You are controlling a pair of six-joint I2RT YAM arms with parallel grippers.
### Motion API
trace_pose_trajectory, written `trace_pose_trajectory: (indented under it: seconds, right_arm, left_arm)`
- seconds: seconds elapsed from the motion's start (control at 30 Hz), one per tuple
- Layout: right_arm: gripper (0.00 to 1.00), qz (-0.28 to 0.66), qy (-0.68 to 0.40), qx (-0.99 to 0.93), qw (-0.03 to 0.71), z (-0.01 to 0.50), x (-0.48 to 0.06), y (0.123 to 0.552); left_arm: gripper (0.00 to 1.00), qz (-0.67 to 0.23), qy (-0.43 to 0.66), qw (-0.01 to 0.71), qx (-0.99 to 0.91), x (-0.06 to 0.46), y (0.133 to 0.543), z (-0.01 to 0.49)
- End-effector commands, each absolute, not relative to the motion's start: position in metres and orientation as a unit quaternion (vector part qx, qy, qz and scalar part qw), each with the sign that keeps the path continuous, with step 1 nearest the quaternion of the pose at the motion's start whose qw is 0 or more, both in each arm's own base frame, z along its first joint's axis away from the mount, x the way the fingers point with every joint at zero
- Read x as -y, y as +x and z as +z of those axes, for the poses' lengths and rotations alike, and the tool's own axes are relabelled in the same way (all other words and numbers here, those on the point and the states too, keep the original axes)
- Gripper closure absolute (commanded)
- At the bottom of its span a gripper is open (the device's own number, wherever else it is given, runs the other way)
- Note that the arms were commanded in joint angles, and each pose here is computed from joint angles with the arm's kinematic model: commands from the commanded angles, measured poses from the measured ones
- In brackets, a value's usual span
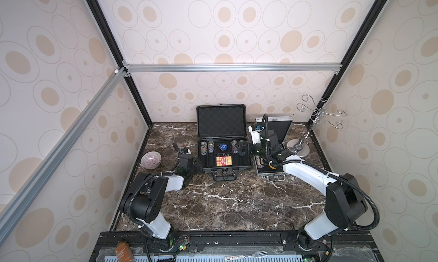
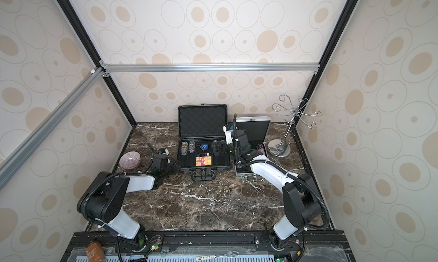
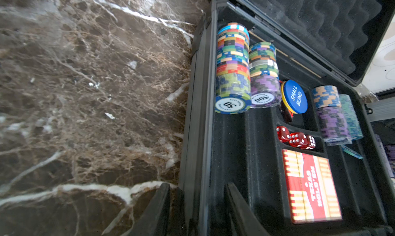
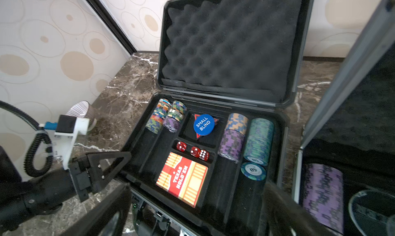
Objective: Open the poker set cases
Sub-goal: Reset both arms
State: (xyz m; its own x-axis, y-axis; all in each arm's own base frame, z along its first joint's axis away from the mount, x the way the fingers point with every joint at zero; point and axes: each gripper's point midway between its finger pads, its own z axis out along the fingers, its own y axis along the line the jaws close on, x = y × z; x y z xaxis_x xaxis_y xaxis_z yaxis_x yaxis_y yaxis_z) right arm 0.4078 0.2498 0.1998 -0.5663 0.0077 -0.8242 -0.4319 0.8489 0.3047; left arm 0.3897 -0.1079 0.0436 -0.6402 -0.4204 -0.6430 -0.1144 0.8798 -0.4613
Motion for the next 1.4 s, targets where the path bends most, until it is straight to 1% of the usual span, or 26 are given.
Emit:
trace_pose_trajectory:
  seconds: [0.0, 0.23, 0.5, 0.6, 0.73, 0.9, 0.97, 1.13, 1.23, 1.27, 1.37]
  right_arm:
    - [0.01, 0.18, -0.135, -0.863, 0.452, 0.187, -0.228, 0.401]
    - [0.01, 0.1, -0.142, -0.862, 0.475, 0.177, -0.193, 0.385]
    - [0.01, -0.032, -0.133, -0.843, 0.52, 0.171, -0.14, 0.376]
    - [0.01, -0.075, -0.138, -0.83, 0.534, 0.167, -0.124, 0.373]
    - [0.01, -0.111, -0.137, -0.817, 0.549, 0.156, -0.105, 0.371]
    - [0.01, -0.139, -0.116, -0.82, 0.542, 0.139, -0.076, 0.368]
    - [0.01, -0.144, -0.107, -0.82, 0.544, 0.137, -0.067, 0.368]
    - [0.01, -0.141, -0.066, -0.82, 0.55, 0.13, -0.041, 0.371]
    - [0.01, -0.135, -0.051, -0.819, 0.556, 0.128, -0.031, 0.372]
    - [0.01, -0.134, -0.042, -0.82, 0.555, 0.126, -0.024, 0.373]
    - [0.01, -0.112, -0.017, -0.826, 0.553, 0.119, -0.013, 0.373]
  left_arm:
    - [0.57, -0.186, -0.151, 0.338, -0.91, 0.107, 0.363, 0.009]
    - [0.54, -0.19, -0.149, 0.338, -0.91, 0.109, 0.364, 0.009]
    - [0.51, -0.2, -0.158, 0.348, -0.902, 0.109, 0.365, 0.012]
    - [0.48, -0.201, -0.156, 0.351, -0.901, 0.109, 0.365, 0.013]
    - [0.44, -0.204, -0.154, 0.355, -0.9, 0.11, 0.365, 0.016]
    - [0.4, -0.202, -0.153, 0.362, -0.897, 0.108, 0.364, 0.019]
    - [0.37, -0.2, -0.154, 0.365, -0.896, 0.107, 0.364, 0.02]
    - [0.24, -0.204, -0.149, 0.376, -0.891, 0.108, 0.366, 0.027]
    - [0.08, -0.21, -0.143, 0.383, -0.888, 0.11, 0.368, 0.033]
    - [0.0, -0.21, -0.142, 0.384, -0.888, 0.11, 0.368, 0.034]
    - [0.0, -0.211, -0.14, 0.387, -0.887, 0.11, 0.369, 0.035]
